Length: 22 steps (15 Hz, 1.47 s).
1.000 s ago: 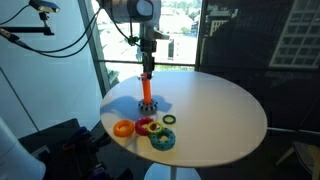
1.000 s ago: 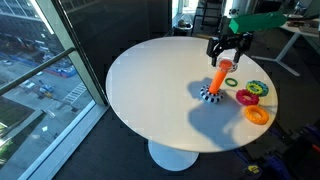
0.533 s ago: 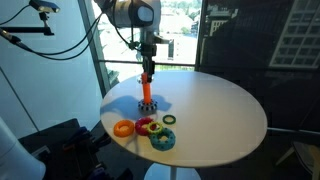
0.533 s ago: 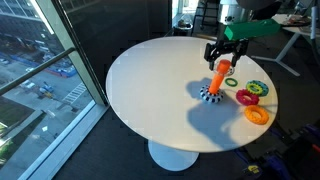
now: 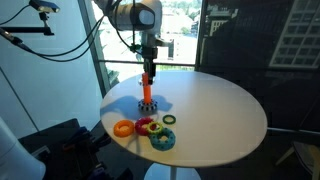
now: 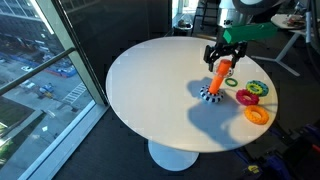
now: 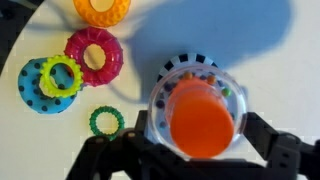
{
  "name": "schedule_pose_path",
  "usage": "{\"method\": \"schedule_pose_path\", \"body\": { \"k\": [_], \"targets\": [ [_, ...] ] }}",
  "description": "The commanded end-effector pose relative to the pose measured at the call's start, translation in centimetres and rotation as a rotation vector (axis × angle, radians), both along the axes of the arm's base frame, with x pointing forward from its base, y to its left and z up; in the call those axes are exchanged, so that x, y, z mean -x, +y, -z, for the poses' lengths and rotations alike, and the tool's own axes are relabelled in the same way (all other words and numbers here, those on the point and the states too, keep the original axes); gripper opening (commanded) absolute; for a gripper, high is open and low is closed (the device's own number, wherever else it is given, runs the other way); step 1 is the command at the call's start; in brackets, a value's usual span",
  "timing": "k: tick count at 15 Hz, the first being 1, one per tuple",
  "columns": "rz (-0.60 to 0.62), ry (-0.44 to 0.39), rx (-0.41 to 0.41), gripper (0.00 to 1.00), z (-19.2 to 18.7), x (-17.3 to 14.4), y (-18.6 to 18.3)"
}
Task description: Pick up the clear ring and put it on the ring holder
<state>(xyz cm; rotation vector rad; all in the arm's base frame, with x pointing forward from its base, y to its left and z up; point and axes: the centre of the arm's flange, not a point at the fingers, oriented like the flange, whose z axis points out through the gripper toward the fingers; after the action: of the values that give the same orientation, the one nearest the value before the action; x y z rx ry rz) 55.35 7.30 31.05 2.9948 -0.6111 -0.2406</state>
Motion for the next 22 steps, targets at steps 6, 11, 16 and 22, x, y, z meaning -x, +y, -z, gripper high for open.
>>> {"method": "schedule_pose_path", "body": {
  "k": [6, 11, 16, 22],
  "targets": [
    [-0.006, 0.011, 0.007, 1.00, -0.8, 0.3, -0.1],
    [-0.033, 0.019, -0.003, 1.00, -2.8, 1.3, -0.7],
    [-0.055, 0.008, -0.005, 1.00, -5.7, 2.3, -1.3],
    [-0.070, -0.001, 0.013, 1.00, -9.5, 4.4, -2.6]
  ]
}}
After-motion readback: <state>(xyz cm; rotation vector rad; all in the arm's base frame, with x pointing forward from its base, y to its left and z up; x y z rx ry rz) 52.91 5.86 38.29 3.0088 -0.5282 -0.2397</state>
